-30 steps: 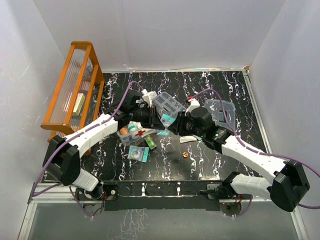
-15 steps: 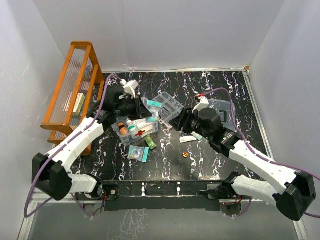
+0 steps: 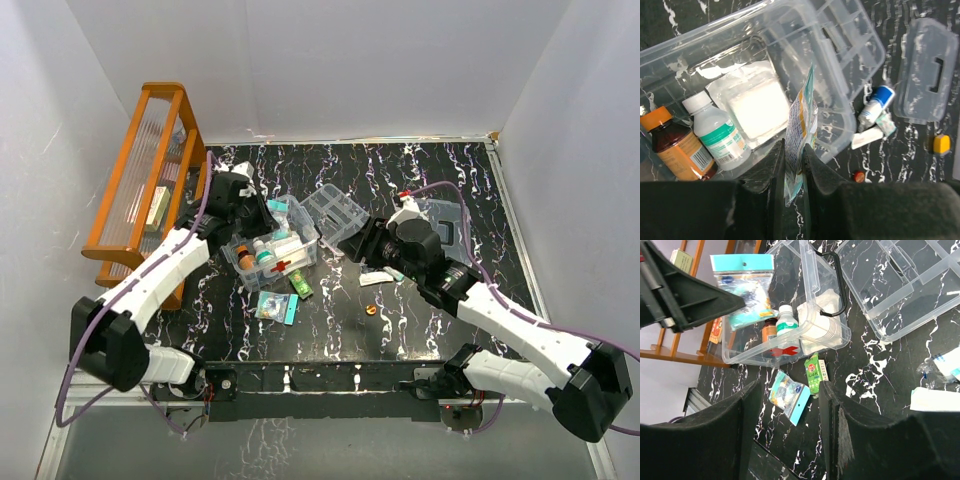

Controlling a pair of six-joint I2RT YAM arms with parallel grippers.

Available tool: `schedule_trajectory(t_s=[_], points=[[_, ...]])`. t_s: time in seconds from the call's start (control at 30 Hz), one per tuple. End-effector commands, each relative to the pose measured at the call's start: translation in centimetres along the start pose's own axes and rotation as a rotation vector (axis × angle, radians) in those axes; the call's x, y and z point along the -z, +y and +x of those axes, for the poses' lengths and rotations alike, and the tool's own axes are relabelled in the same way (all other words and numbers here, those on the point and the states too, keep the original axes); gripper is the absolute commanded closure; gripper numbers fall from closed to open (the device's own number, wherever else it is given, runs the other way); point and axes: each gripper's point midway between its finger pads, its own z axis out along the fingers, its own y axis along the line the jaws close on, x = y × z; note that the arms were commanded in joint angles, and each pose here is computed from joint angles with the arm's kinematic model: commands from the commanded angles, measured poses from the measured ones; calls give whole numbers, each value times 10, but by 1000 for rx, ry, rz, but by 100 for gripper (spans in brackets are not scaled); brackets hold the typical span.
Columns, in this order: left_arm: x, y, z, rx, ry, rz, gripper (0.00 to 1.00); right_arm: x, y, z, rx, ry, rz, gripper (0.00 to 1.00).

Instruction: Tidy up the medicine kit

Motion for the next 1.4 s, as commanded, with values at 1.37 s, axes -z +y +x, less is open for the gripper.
schedule_trajectory(t_s=[1.37], points=[[-84, 30, 59, 129, 287, -121, 59, -16, 5, 2, -51, -8, -35, 53]])
